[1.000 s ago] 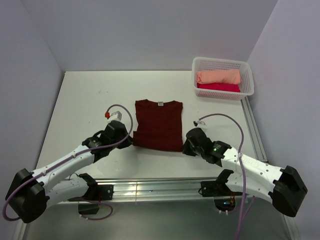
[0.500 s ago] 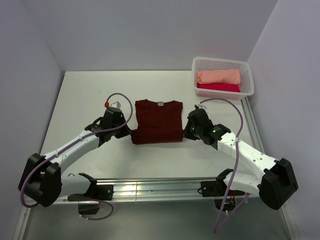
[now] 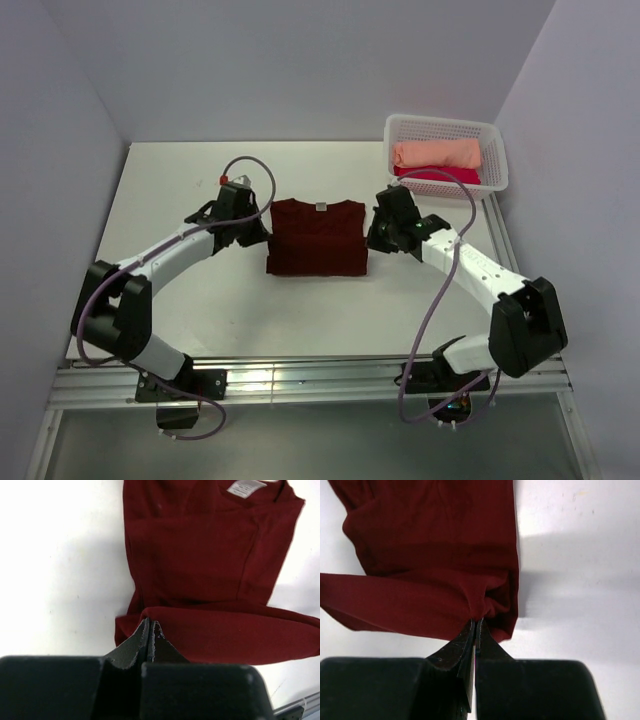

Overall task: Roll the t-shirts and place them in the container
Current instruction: Roll the tshirt

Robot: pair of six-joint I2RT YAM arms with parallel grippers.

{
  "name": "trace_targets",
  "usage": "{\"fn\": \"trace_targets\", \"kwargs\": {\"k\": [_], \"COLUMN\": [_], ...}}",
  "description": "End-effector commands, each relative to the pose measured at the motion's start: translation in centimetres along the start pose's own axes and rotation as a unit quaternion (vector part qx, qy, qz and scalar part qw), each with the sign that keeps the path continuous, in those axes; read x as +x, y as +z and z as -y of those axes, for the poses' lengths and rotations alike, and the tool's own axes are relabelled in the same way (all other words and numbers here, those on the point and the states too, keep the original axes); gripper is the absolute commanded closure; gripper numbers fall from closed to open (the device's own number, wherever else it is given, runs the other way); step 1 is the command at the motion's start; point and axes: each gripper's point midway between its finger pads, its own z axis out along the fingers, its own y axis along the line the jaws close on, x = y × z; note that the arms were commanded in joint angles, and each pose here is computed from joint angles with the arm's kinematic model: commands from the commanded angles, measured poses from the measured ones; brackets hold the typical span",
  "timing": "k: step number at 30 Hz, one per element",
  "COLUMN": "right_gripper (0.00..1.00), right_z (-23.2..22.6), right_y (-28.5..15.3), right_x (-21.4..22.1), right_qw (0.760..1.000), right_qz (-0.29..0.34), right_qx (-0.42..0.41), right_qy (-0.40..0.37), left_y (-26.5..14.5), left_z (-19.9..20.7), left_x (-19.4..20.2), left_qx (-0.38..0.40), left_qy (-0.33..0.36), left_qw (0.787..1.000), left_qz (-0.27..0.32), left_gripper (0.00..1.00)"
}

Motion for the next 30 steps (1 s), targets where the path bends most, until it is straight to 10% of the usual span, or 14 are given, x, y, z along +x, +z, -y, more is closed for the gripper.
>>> {"fn": "trace_targets", "kwargs": {"k": [1, 30], "right_gripper": [1.0, 1.0], "right_z": [-0.5, 4.0], "right_y": [0.6, 12.2], "right_x": [-2.3, -0.5], "right_qw": [1.0, 0.992], "right_qz": [0.009, -0.083], "right_qx": [-0.002, 0.077], "right_qy": [-0.006, 0.047], "left_y": [1.1, 10.8], "left_z": [0.7, -3.6], "left_x": [-2.3, -2.4], "left_qx": [0.005, -0.067], "left_qy": [0.01, 0.004], "left_qw": [1.0, 0.997], "left_qz": [0.012, -0.031], "left_gripper": [1.0, 1.0]}}
